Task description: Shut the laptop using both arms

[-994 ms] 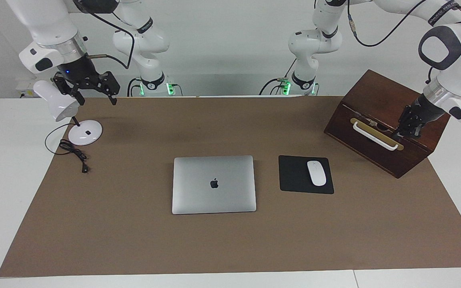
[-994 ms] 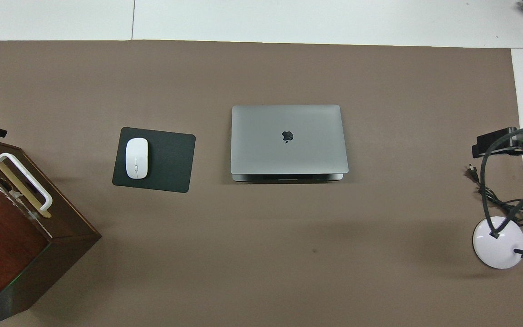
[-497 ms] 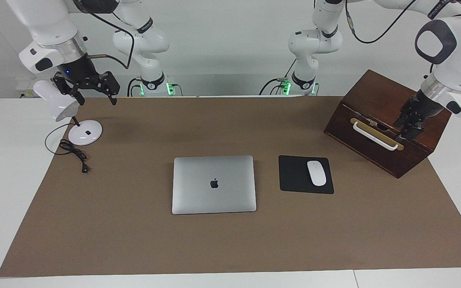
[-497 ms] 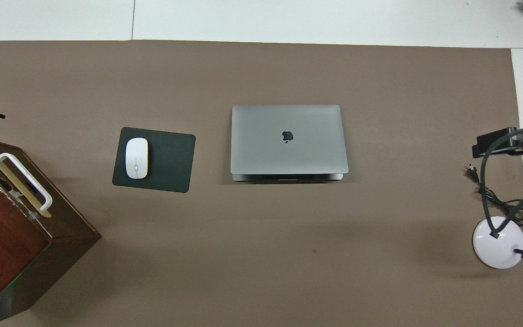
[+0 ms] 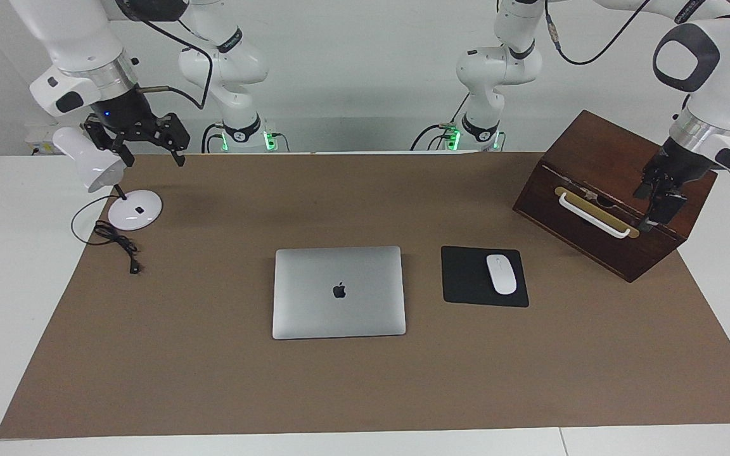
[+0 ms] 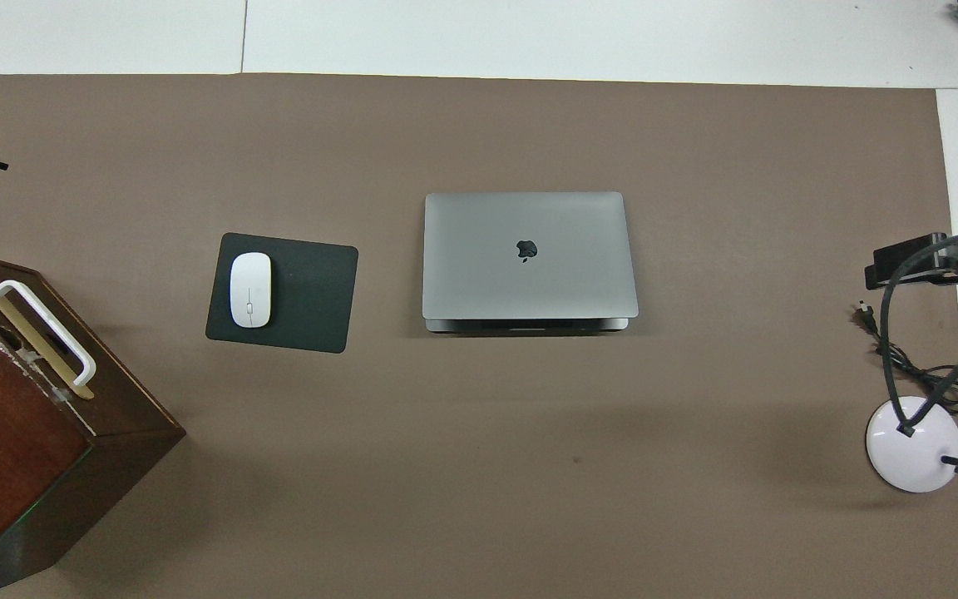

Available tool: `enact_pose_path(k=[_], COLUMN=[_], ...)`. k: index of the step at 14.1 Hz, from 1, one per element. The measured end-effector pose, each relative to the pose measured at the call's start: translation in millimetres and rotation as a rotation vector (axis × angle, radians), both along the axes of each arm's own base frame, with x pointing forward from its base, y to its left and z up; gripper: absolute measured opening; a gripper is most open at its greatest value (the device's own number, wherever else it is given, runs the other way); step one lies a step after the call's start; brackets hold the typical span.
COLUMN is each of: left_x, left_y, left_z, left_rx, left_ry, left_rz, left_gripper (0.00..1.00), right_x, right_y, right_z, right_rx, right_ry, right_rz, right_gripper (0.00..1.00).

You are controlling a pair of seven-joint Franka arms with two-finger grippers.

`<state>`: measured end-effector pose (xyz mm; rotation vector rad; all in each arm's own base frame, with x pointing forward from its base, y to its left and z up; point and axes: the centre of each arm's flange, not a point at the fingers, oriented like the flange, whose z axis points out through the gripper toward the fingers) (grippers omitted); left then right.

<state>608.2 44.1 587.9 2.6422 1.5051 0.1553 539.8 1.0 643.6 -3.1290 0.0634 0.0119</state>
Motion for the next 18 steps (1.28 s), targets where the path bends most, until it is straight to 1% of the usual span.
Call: enact_pose_path(k=[2, 5, 10, 14, 16, 18], left_x=[0, -2, -18, -36, -42, -46], left_y=[-8, -6, -9, -29, -33, -35], left_z=[1, 2, 3, 12, 17, 21], left_rx=[0.021, 0.05, 0.059, 0.042, 0.04, 0.055], left_ry=[-0.005, 0.0, 0.085, 0.142, 0.151, 0.158], left_rz=[-0.083, -0.267, -0.585, -0.751, -0.838, -0.872], left_gripper=[1.0, 1.0, 1.0, 1.0, 1.0, 1.0], right_x=[0.0, 0.0, 0.0, -0.1, -0.1, -0.1], right_y=[0, 0, 0, 0, -1, -1], right_z=[0, 0, 0, 0, 0, 0], right_rx=[0.0, 0.0, 0.0, 0.0, 0.0, 0.0], right_ry=[0.0, 0.0, 0.0, 0.0, 0.0, 0.0], right_rz=[0.0, 0.0, 0.0, -0.001, -0.001, -0.001], right_gripper=[1.0, 1.0, 1.0, 1.0, 1.0, 1.0])
